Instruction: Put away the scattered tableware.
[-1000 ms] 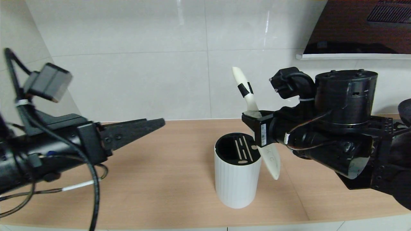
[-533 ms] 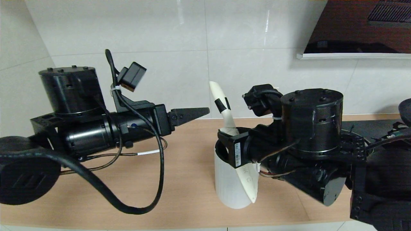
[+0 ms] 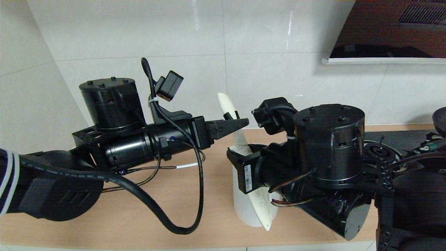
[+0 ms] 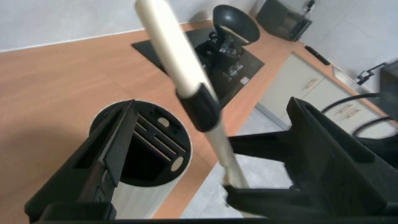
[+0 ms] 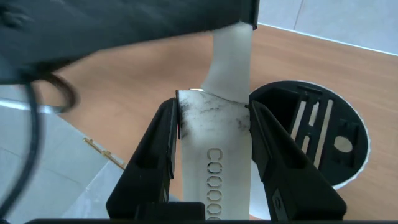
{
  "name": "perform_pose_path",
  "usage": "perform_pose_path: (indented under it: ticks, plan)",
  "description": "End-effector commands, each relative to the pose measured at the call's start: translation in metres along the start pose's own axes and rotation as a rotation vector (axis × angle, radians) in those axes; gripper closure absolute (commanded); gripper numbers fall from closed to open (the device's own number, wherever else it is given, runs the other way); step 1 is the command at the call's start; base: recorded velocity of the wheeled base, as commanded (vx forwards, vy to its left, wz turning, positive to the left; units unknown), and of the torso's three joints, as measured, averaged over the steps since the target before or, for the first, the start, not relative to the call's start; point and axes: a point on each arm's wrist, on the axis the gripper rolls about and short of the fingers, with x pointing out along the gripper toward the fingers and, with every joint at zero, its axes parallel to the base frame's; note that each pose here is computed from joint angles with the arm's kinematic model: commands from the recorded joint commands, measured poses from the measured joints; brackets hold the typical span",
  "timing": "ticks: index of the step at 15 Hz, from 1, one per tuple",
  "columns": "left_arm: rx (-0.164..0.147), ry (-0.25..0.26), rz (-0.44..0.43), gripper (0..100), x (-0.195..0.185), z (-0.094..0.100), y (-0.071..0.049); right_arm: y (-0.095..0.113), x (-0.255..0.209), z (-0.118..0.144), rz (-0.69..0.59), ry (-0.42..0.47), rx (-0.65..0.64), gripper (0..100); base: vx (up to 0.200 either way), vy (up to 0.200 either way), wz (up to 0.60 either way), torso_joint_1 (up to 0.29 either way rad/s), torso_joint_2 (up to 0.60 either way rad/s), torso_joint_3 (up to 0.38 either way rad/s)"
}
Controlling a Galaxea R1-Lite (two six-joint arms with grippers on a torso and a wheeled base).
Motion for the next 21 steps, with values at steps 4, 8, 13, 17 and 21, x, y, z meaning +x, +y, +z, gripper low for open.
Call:
perform_pose_path:
  ticks: [4, 8, 13, 17, 21]
  plan:
    - [-0.003, 0.008, -0.004, 0, 0.003, -0.003, 0.000, 0.002, 0.002, -0.001, 0.002, 0.005, 0.020, 100, 0.000, 0.000, 0.00, 0.000, 0.00, 0.000]
    - [0.010, -0.015, -0.015, 0, 0.003, 0.000, -0.001, 0.008, -0.001, -0.005, 0.023, 0.014, 0.014, 100, 0.000, 0.000, 0.00, 0.000, 0.00, 0.000]
    - [0.005, -0.005, -0.012, 0, 0.005, -0.003, 0.001, 0.010, 0.001, -0.008, 0.025, 0.023, 0.009, 100, 0.000, 0.000, 0.00, 0.000, 0.00, 0.000]
    - [0.003, 0.002, -0.019, 0, 0.006, -0.005, -0.001, 0.010, 0.001, -0.008, 0.023, 0.022, 0.009, 100, 0.000, 0.000, 0.00, 0.000, 0.00, 0.000]
    - [0.004, 0.005, -0.021, 100, 0.007, -0.006, -0.002, 0.010, 0.000, -0.008, 0.020, 0.021, 0.009, 100, 0.000, 0.000, 0.00, 0.000, 0.00, 0.000]
